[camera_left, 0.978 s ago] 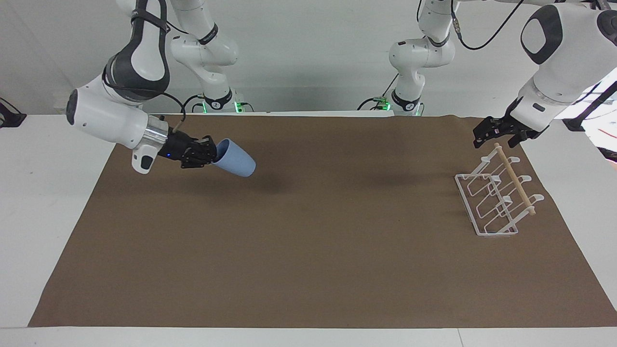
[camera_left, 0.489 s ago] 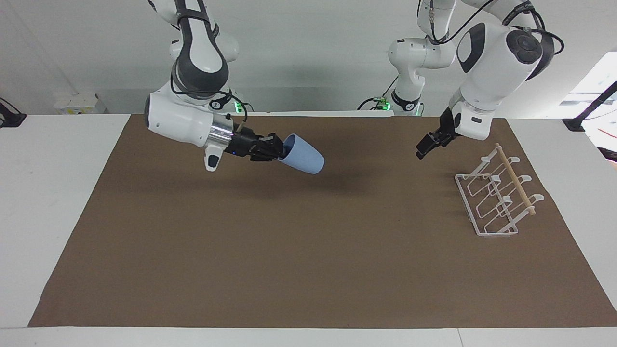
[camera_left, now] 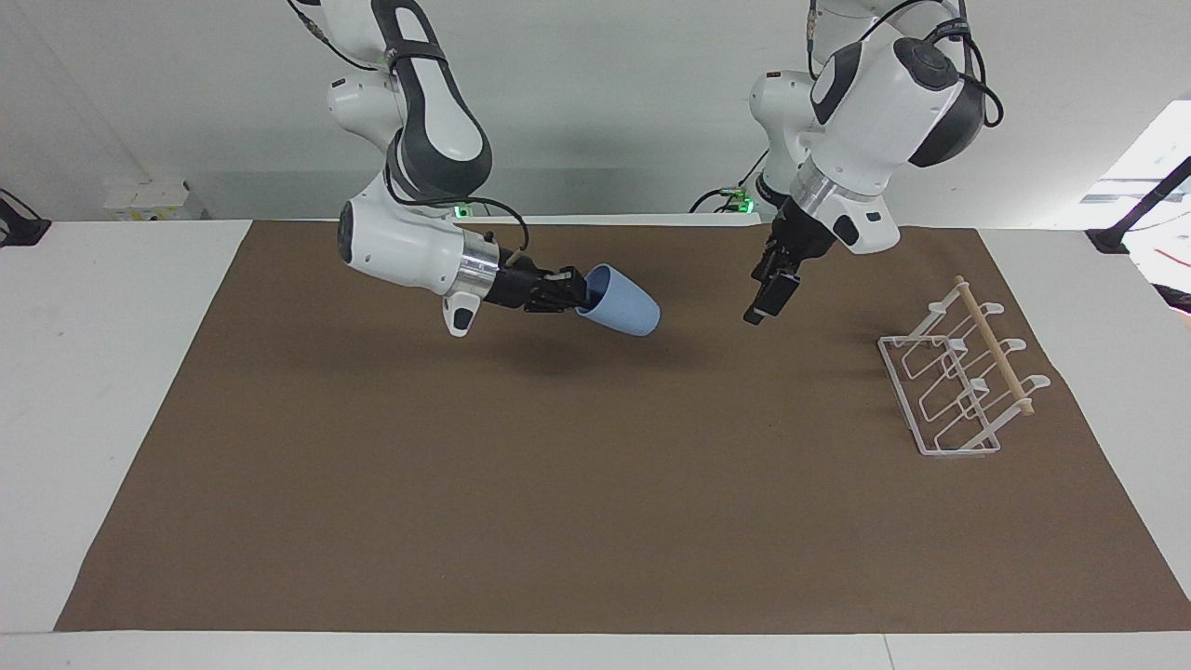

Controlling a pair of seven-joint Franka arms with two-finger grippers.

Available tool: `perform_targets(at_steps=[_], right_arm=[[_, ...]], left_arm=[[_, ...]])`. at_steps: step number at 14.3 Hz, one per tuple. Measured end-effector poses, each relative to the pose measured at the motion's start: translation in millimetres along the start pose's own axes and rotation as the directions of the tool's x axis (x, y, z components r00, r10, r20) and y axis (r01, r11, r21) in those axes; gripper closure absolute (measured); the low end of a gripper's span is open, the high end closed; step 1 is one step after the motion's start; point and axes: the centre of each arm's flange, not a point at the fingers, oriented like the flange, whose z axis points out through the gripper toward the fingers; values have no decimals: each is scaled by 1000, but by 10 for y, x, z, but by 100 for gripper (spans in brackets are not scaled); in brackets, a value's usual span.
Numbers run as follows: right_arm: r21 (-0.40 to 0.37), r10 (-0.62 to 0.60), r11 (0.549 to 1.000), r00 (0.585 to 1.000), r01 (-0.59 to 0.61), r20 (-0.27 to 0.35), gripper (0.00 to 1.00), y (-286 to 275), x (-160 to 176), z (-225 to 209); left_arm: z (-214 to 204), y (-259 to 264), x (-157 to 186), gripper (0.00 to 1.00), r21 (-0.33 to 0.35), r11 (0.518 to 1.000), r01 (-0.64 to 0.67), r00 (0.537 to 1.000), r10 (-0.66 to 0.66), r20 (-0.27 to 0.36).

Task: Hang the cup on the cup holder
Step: 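Carry the cup with the right gripper while the left gripper approaches, then grasp the cup rim with the left gripper from the right gripper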

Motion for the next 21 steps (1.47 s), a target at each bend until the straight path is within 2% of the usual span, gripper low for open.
perform_targets(at_steps=[2, 4, 8, 17, 19, 21], right_arm=[[-1, -1, 1000, 1000, 1, 2, 96, -28, -24, 47], [-1, 3, 1000, 1000, -3, 3, 96, -31, -28, 54], [-4, 18, 1000, 1000, -18, 9, 96, -53, -52, 94], [-8, 16, 1000, 1000, -16, 3, 96, -59, -61, 138], [-6, 21, 1000, 1000, -21, -8, 96, -48, -42, 119], [-5, 23, 1000, 1000, -23, -8, 96, -47, -40, 118]], left_arm=[[-49, 59, -60, 0, -29, 988, 149, 989, -149, 26], [36, 42, -325, 0, -35, 975, 220, 975, -219, 43], [534, -57, -907, 0, 17, 967, 254, 966, -255, 50], [1036, -97, -1188, 0, 43, 969, 245, 968, -247, 47], [1042, -105, -1203, 21, 44, 970, 241, 969, -243, 48], [1040, -104, -1202, 21, 44, 970, 241, 969, -243, 48]])
